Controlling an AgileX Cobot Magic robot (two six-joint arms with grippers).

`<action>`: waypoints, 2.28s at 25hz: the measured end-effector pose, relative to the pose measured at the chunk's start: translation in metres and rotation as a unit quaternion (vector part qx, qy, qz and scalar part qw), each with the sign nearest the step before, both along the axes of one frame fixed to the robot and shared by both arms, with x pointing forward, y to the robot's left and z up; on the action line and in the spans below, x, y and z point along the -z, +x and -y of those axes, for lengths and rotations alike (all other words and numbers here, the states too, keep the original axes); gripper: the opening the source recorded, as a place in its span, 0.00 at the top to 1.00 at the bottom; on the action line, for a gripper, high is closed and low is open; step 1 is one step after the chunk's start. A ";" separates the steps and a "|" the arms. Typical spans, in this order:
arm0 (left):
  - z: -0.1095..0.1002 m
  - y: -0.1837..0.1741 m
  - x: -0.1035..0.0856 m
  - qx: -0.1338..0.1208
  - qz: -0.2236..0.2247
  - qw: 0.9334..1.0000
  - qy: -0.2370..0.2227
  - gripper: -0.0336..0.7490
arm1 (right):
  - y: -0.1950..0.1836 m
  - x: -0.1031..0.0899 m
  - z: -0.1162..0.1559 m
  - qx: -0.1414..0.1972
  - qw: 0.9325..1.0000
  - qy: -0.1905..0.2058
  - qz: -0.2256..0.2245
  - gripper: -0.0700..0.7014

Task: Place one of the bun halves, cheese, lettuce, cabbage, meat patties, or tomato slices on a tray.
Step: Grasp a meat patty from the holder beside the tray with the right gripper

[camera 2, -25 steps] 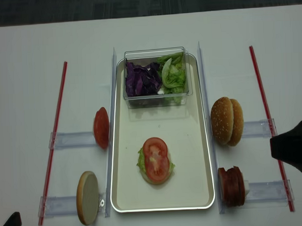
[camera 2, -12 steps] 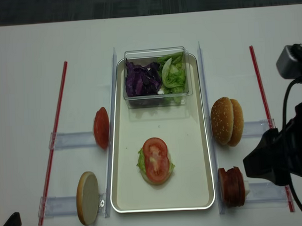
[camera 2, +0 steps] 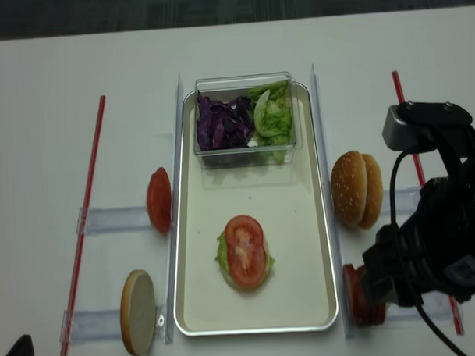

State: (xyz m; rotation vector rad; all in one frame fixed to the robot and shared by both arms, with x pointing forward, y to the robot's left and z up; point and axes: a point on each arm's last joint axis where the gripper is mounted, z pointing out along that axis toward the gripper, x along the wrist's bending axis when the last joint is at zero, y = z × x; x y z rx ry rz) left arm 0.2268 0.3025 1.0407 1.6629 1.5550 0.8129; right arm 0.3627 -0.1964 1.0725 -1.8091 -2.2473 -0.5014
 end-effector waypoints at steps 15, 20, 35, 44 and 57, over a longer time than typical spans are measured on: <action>0.000 0.000 0.000 0.000 0.000 1.000 0.000 0.40 | 0.024 0.029 -0.013 0.022 0.996 -0.042 -0.074 0.28; 0.000 0.000 0.000 0.000 0.000 1.000 0.000 0.40 | 0.031 0.039 -0.017 0.022 0.994 -0.057 -0.095 0.28; 0.000 0.000 0.000 0.000 0.000 1.000 0.000 0.40 | 0.045 0.051 -0.033 -0.011 0.990 -0.102 -0.098 0.28; 0.000 0.000 0.000 0.000 0.000 1.000 0.000 0.40 | 0.059 0.069 -0.058 -0.021 0.983 -0.155 -0.093 0.29; 0.000 0.000 0.000 0.000 0.000 1.000 0.000 0.40 | 0.074 0.102 -0.065 -0.003 0.974 -0.194 -0.115 0.47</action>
